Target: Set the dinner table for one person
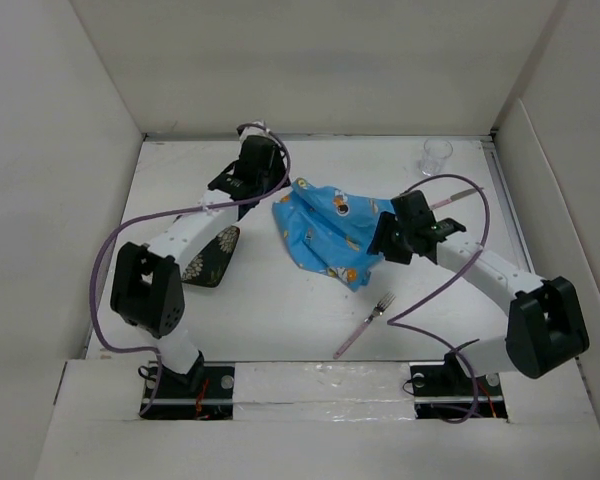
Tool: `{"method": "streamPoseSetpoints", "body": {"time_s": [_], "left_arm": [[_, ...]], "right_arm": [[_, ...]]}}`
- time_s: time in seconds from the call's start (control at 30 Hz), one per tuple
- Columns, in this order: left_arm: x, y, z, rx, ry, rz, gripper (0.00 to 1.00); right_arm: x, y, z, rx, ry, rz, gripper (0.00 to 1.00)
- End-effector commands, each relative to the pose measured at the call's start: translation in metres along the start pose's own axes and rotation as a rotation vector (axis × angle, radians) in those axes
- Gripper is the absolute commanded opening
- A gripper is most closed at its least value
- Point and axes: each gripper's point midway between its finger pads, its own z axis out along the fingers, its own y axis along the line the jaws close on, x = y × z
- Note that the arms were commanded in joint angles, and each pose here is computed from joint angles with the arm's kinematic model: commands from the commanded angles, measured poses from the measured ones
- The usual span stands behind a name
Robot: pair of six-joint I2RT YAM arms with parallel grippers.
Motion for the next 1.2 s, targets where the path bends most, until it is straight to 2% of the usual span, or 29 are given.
{"method": "streamPoseSetpoints", "body": {"time_s": [0.0,0.1,0.13,0.23,0.43,0.57,0.63,0.7,0.77,0.83,0.87,0.9,1.03,1.17], "left_arm": [[0.004,-0.004,-0.038,-0.015,-0.042,0.110,0.39],[0.063,0.000,-0.040,0.022,0.132,0.090,0.39],[0.095,0.013,-0.036,0.000,0.220,0.085,0.41],[0.148,0.022,-0.036,0.019,0.337,0.064,0.47],[0.192,0.030,-0.025,0.007,0.470,0.069,0.55],[0.205,0.032,-0.013,-0.014,0.491,0.096,0.58],[0.211,0.029,-0.004,-0.016,0.497,0.107,0.57],[0.214,0.030,0.003,-0.022,0.504,0.120,0.38],[0.200,0.034,0.012,-0.080,0.454,0.148,0.00],[0.164,0.030,0.016,-0.087,0.383,0.145,0.00],[0.125,0.035,0.020,-0.089,0.308,0.118,0.00],[0.121,0.033,0.017,-0.082,0.297,0.115,0.00],[0.036,0.036,0.025,-0.106,0.157,0.141,0.00],[0.001,0.063,0.045,-0.239,0.128,0.200,0.00]], "right_arm": [[-0.028,0.009,0.015,-0.014,-0.054,0.040,0.58],[-0.035,0.005,0.034,0.014,-0.029,0.063,0.58],[-0.036,0.001,0.039,0.025,-0.023,0.072,0.57],[-0.043,-0.006,0.050,0.048,-0.019,0.098,0.56],[-0.044,-0.009,0.062,0.061,-0.003,0.106,0.47],[-0.047,-0.007,0.062,0.043,-0.026,0.106,0.45],[-0.046,-0.008,0.063,0.043,-0.026,0.104,0.39],[-0.042,-0.005,0.066,0.028,0.002,0.102,0.31],[-0.045,-0.004,0.065,0.023,-0.010,0.101,0.17],[-0.050,-0.004,0.061,0.012,-0.028,0.105,0.00],[-0.056,0.006,0.050,-0.037,-0.050,0.092,0.00],[-0.058,0.008,0.049,-0.041,-0.054,0.091,0.00],[-0.052,0.026,0.036,-0.105,-0.016,0.051,0.00],[-0.009,0.047,0.031,-0.150,0.115,-0.016,0.00]]}}
